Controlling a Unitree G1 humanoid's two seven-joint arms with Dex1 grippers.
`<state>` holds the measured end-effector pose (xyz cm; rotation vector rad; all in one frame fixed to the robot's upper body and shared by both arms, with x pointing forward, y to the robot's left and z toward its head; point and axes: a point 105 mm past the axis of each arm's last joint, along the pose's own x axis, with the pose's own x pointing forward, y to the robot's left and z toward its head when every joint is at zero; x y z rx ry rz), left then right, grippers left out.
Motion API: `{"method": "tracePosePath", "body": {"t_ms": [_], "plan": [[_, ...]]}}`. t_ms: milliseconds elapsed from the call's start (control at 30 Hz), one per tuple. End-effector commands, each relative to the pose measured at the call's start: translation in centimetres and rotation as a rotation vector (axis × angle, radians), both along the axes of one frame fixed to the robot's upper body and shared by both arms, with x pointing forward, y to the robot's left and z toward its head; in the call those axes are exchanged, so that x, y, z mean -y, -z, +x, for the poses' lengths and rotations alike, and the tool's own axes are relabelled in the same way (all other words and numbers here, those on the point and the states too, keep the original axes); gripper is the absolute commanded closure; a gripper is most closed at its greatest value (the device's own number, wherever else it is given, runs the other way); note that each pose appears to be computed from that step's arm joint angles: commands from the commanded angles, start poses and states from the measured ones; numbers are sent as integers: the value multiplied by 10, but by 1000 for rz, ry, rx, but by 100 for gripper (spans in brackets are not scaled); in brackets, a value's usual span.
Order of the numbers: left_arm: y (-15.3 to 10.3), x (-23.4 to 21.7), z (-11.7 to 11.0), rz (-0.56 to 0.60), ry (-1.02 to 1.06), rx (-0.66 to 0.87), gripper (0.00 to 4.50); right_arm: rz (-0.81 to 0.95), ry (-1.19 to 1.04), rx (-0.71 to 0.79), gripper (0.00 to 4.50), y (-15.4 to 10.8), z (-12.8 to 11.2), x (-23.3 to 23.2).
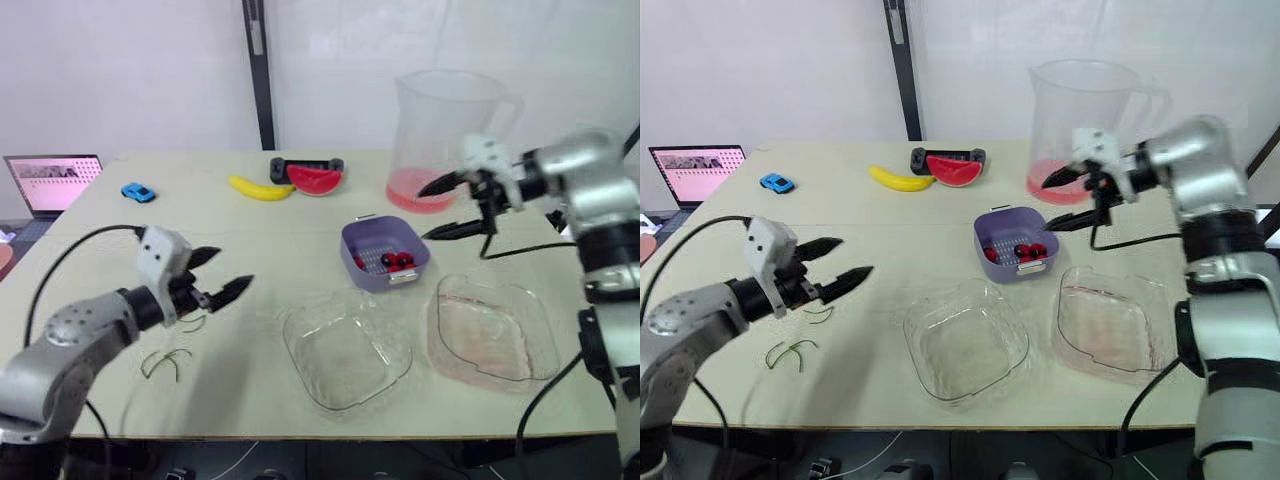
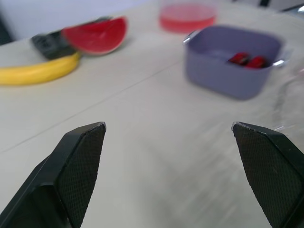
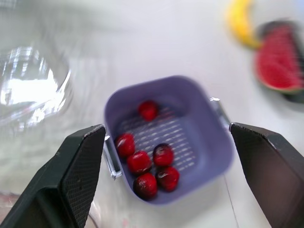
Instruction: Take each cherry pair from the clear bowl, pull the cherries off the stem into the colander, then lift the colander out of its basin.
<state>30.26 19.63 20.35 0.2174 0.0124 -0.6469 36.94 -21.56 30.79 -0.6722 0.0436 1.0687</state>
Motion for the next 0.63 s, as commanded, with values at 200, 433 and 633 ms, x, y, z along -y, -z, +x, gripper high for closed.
{"method": "tracePosePath", "body": {"t_ms": [200, 433, 633], "plan": [[8, -31, 1, 42, -24, 42, 0, 317, 389, 272, 3, -3, -28, 104], [12, -48, 5, 23, -65, 30, 0, 371, 672, 244, 3, 55, -63, 165], [14, -50, 12, 17, -66, 28, 0, 369, 723, 222, 3, 73, -75, 168]]}}
